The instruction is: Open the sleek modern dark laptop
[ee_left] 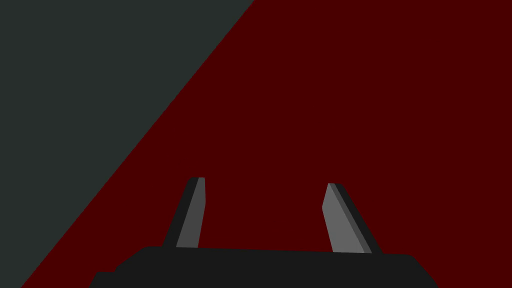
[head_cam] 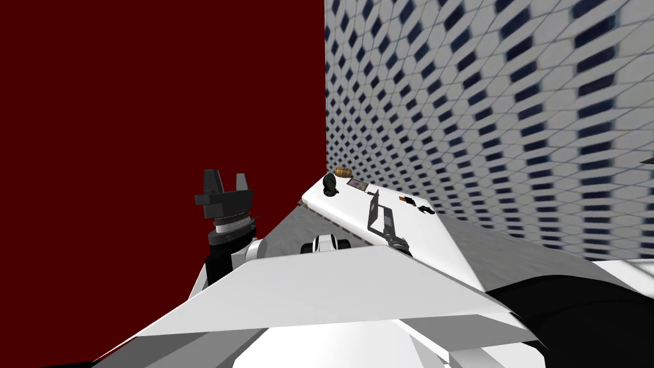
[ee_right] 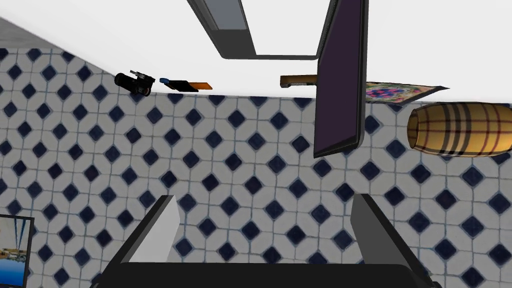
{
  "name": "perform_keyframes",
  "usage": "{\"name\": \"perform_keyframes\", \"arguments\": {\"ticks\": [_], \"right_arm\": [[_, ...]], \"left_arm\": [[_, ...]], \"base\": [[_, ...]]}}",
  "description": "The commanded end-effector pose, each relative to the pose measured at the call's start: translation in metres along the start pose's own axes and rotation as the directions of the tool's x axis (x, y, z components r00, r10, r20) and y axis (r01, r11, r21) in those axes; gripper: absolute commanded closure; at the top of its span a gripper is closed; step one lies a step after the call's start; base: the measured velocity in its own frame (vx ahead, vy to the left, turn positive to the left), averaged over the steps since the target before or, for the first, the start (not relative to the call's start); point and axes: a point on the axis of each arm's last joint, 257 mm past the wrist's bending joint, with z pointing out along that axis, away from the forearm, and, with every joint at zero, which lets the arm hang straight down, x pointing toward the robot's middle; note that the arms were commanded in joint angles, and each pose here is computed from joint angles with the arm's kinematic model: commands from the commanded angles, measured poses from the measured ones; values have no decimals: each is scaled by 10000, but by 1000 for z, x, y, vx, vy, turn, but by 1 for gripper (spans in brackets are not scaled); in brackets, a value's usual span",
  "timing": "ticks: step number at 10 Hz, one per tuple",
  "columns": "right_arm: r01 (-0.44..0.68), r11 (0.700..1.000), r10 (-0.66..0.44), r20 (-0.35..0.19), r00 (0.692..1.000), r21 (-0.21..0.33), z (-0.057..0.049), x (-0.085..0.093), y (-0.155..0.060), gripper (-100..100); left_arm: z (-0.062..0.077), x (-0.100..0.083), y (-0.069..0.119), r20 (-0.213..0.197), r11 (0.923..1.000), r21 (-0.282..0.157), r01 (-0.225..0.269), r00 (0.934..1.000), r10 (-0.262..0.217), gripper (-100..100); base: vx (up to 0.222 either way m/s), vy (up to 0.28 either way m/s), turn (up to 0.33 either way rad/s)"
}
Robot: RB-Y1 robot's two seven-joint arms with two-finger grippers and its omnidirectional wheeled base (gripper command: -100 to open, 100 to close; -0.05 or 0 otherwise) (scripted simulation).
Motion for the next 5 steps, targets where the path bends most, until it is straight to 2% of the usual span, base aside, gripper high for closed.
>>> {"name": "perform_keyframes", "arguments": {"ticks": [1,2,3,4,5], "right_arm": [[625,9962,-605,-340,9976,606,1,20,-24,-100],[1079,9882,-1009,-675,9926,1091,-2,36,-43,-100],[1157,9873,-1090,-660,9918,1088,-2,35,-43,-100],[1674,9742,-1534,-997,9831,1512,-6,49,-61,-100],[1674,9742,-1534,-997,9831,1512,-6,49,-61,-100]], "left_arm": [[0,0,0,0,10000,1,1,10000,-1,0],[0,0,0,0,10000,0,0,10000,0,0],[0,0,0,0,10000,0,1,10000,-1,0],[0,0,0,0,10000,0,0,10000,0,0],[0,0,0,0,10000,0,0,10000,0,0]], "base": [[53,26,92],[53,36,177],[48,21,113],[71,12,196],[58,9,121]]}}
